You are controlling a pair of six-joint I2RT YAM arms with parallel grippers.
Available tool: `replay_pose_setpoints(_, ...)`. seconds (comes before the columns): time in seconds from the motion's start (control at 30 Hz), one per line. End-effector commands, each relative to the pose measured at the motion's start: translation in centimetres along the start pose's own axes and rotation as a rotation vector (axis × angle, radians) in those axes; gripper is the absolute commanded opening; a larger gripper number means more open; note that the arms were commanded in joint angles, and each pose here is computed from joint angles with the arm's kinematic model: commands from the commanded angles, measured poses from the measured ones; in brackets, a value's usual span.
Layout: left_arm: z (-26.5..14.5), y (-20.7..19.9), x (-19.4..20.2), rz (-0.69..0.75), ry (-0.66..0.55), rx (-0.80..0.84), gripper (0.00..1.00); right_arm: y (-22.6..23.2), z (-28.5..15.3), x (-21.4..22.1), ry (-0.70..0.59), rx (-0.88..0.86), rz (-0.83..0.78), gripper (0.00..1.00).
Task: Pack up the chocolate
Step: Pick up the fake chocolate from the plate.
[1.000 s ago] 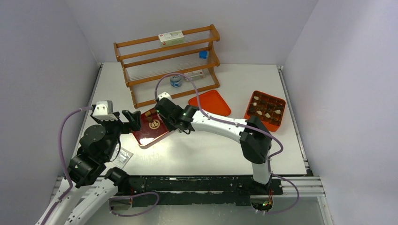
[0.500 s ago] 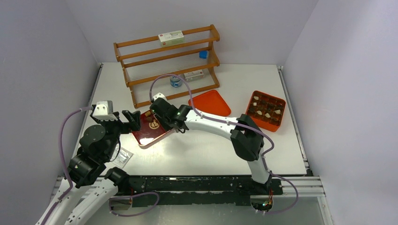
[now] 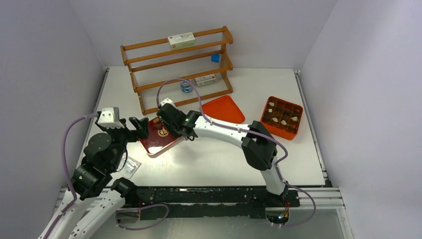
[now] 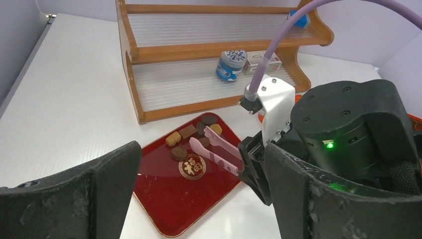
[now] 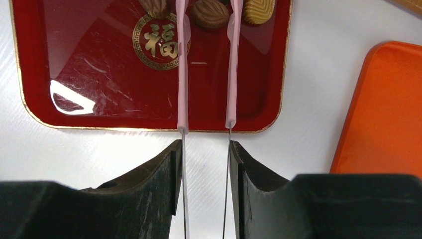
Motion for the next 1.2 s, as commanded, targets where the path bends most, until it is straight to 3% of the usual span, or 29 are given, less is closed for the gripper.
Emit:
replay_pose_setpoints(0.0, -0.2, 0.1, -1.0, -0.013, -0.055, -0.011, 0.98, 0.5, 0.3, -0.2, -0.004, 0.02, -0.029, 0.41)
replay_pose_setpoints(0.47, -0.4, 0.3, -1.1, -0.019, -0.069, -0.016, 0.98, 0.8, -1.8, -0.4, -0.013, 0.04, -0.055, 0.35)
replay_pose_setpoints(1.17, -0.4, 0.3, -1.0, -0.02, -0.066, -0.017, 0.98, -0.4, -5.1, 0.5, -0.019, 0.037, 0.014, 0.33)
Point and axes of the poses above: each gripper's point midway between its finger pads, its own z axis out along the fingers, its own y axis along the line the jaws close on, x = y × z, the point moved 9 cm from there along -z, back along the fingers, and after that the axes turned 2 degrees about z, right-handed, at the moved point
